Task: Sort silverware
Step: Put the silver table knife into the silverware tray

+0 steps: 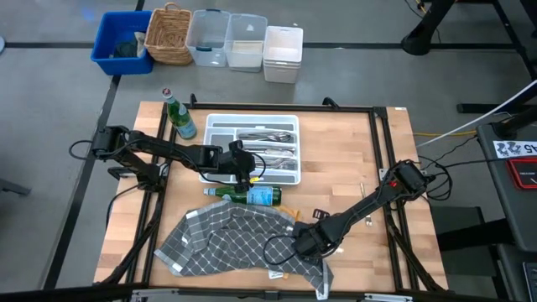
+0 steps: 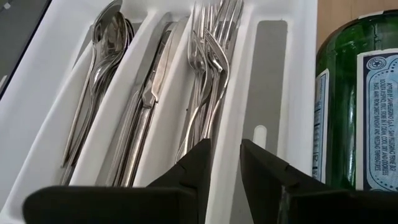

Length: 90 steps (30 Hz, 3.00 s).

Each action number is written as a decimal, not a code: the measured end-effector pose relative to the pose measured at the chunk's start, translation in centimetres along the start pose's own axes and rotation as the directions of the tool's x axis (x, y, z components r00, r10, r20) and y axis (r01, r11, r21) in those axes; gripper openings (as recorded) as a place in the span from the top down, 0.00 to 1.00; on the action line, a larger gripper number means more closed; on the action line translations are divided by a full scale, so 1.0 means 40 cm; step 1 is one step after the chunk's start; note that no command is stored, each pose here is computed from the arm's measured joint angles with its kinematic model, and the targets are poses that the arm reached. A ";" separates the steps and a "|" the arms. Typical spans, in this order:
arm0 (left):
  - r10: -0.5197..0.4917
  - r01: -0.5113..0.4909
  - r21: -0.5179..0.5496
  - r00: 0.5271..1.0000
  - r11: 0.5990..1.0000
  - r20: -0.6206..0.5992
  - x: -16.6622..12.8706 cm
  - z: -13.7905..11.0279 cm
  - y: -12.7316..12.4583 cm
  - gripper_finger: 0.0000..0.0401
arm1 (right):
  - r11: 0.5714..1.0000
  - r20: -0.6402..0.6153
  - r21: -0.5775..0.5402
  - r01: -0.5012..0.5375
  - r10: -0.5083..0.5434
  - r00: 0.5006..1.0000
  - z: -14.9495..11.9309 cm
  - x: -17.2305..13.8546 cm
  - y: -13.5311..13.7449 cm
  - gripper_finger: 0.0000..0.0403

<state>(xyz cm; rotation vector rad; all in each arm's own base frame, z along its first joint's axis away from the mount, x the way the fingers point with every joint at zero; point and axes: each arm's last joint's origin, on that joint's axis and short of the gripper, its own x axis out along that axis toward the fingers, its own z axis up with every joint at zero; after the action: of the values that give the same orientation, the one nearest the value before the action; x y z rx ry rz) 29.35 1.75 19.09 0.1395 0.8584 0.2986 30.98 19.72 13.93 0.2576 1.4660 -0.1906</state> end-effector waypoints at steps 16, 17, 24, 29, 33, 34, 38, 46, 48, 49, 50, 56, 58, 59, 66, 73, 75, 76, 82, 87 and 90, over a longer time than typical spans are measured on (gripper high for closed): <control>-0.021 0.021 0.021 1.000 1.000 0.018 -0.013 0.004 -0.021 0.82 | 0.999 -0.023 0.039 -0.035 0.036 0.999 0.015 -0.023 -0.021 0.89; -0.022 0.022 0.021 1.000 1.000 0.018 -0.013 0.004 -0.021 0.82 | 0.998 -0.029 0.048 -0.038 0.039 0.999 0.018 -0.027 -0.028 0.90; -0.022 0.022 -0.002 1.000 1.000 0.019 -0.013 0.004 -0.021 0.82 | 0.995 -0.027 0.077 -0.066 0.068 0.997 0.049 -0.055 -0.064 0.93; -0.022 0.023 -0.056 0.999 0.998 0.035 -0.024 0.008 -0.017 0.82 | 0.995 -0.008 0.066 -0.079 0.080 0.997 0.069 -0.084 -0.095 0.92; -0.021 0.029 -0.102 0.997 0.994 0.080 -0.061 0.019 -0.005 0.82 | 0.995 0.018 0.053 -0.085 0.084 0.996 0.096 -0.104 -0.131 0.92; -0.020 0.031 -0.114 0.995 0.993 0.095 -0.073 0.023 -0.001 0.82 | 0.995 0.027 0.052 -0.086 0.085 0.996 0.104 -0.109 -0.142 0.92; -0.016 0.043 -0.167 0.988 0.985 0.156 -0.134 0.032 0.020 0.82 | 0.995 0.063 0.034 -0.092 0.090 0.994 0.138 -0.126 -0.188 0.92; -0.013 0.058 -0.238 0.982 0.970 0.187 -0.254 0.010 0.061 0.82 | 0.993 0.161 -0.071 -0.094 0.105 0.981 0.219 -0.177 -0.281 0.91; -0.012 0.061 -0.250 0.981 0.966 0.193 -0.275 0.003 0.068 0.82 | 0.990 0.195 -0.112 -0.090 0.110 0.975 0.244 -0.201 -0.299 0.91; -0.012 0.062 -0.253 0.981 0.965 0.196 -0.284 0.000 0.071 0.82 | 0.987 0.217 -0.138 -0.086 0.115 0.969 0.258 -0.216 -0.308 0.91; -0.012 0.064 -0.257 0.980 0.964 0.198 -0.292 -0.003 0.073 0.82 | 0.983 0.240 -0.166 -0.077 0.116 0.964 0.271 -0.229 -0.318 0.91; -0.009 0.076 -0.275 0.972 0.958 0.236 -0.309 0.000 0.079 0.82 | 0.948 0.392 -0.297 0.112 0.014 0.920 0.342 -0.289 -0.410 0.91; -0.009 0.075 -0.278 0.973 0.958 0.232 -0.306 0.000 0.078 0.82 | 0.935 0.436 -0.308 0.173 -0.023 0.900 0.363 -0.295 -0.452 0.91; -0.009 0.077 -0.290 0.973 0.954 0.230 -0.304 0.001 0.077 0.82 | 0.931 0.450 -0.311 0.192 -0.033 0.892 0.371 -0.297 -0.474 0.91; -0.009 0.092 -0.366 0.975 0.926 0.223 -0.300 0.000 0.076 0.82 | 0.911 0.498 -0.317 0.264 -0.078 0.864 0.424 -0.272 -0.602 0.91; -0.005 0.096 -0.395 0.975 0.914 0.224 -0.300 0.001 0.077 0.82 | 0.923 0.473 -0.346 0.166 0.019 0.881 0.451 -0.216 -0.651 0.91; -0.005 0.096 -0.394 0.975 0.914 0.224 -0.300 0.001 0.077 0.82 | 0.913 0.469 -0.366 0.181 0.013 0.883 0.458 -0.200 -0.653 0.91; -0.006 0.096 -0.394 0.975 0.914 0.224 -0.300 0.000 0.077 0.82 | 0.910 0.469 -0.369 0.189 0.007 0.883 0.461 -0.192 -0.654 0.91; -0.005 0.095 -0.395 0.975 0.914 0.224 -0.300 0.001 0.077 0.82 | 0.907 0.466 -0.375 0.194 0.004 0.885 0.483 -0.138 -0.654 0.91; -0.005 0.095 -0.394 0.975 0.914 0.224 -0.300 0.001 0.077 0.82 | 0.904 0.490 -0.375 0.207 0.003 0.872 0.502 -0.104 -0.656 0.91; -0.005 0.095 -0.394 0.975 0.914 0.223 -0.300 0.000 0.077 0.82 | 0.903 0.512 -0.366 0.225 -0.006 0.859 0.510 -0.098 -0.657 0.91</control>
<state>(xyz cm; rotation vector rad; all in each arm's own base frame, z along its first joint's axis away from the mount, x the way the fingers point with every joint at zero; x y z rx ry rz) 21.35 0.90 28.53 -0.2327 0.5661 0.3984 42.65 -11.41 18.10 -0.2246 0.9655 -0.0327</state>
